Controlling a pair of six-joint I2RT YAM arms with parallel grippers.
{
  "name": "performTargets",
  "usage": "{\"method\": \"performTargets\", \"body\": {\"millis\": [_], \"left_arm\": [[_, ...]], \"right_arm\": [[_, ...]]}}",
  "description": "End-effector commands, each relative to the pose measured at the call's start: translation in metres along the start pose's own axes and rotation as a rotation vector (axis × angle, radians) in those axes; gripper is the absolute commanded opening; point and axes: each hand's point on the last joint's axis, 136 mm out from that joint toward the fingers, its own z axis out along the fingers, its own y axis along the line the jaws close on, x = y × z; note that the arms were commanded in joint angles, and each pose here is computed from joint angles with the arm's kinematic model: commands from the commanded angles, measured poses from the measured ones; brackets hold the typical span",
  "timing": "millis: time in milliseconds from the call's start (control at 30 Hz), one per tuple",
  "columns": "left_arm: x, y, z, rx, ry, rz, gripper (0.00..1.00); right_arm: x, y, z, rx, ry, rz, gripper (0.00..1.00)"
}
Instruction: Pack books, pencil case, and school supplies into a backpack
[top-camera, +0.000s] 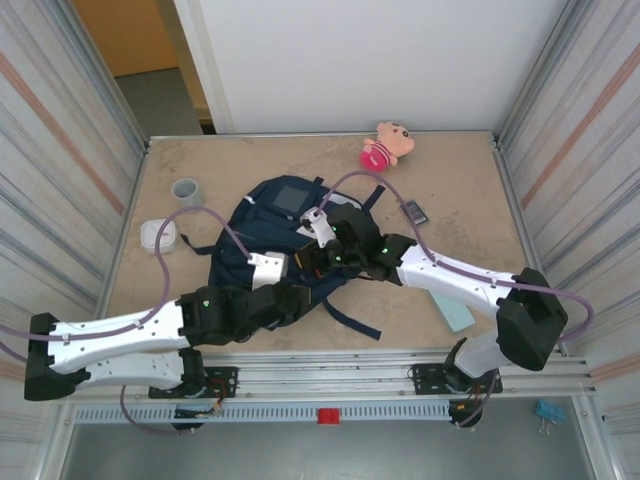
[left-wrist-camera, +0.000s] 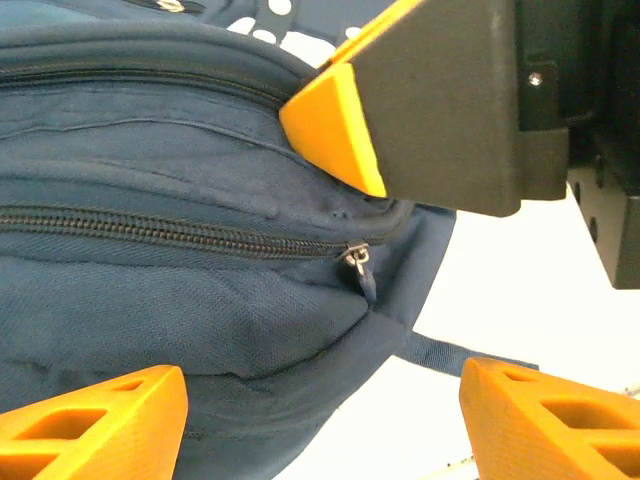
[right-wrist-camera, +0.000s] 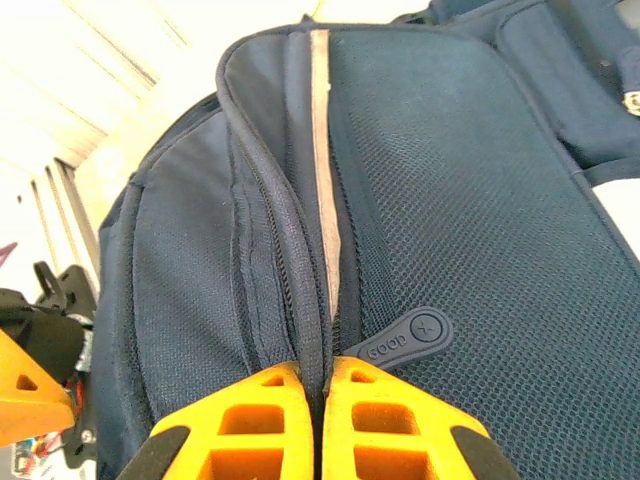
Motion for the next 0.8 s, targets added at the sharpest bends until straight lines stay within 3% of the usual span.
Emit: {"method": "performTargets", "body": {"millis": [0,133,433,533,767], "left_arm": [[-0.01,0.021,-0.008,-0.057,-0.058,-0.051,0.71],[-0.018,0.005,-0.008,-0.005,-0.109,-0.01,0.69],[-0.042,-0.03,-0.001,0.001,-0.172,0.143,0.56],[-0.037,-0.014,0.004,-0.062,-0.171,0.107,0.52],[-0.008,0.035,0.021,-0.197,-0.041,0.032,0.51]], "right_arm": [[-0.052,0.027,-0.023,-0.11,-0.134,0.077,0.0],[-0.06,0.022,-0.027,-0.127,-0.139,0.203,0.0],[-0.067,0.031,-0.014,-0.183,-0.111,0.269,0.0],[-0.069,0.036,-0.014,-0.216,-0.101,0.266,0.0],[-0.077,0.053,-0.025,-0.313,-0.084,0.271,0.0]]}}
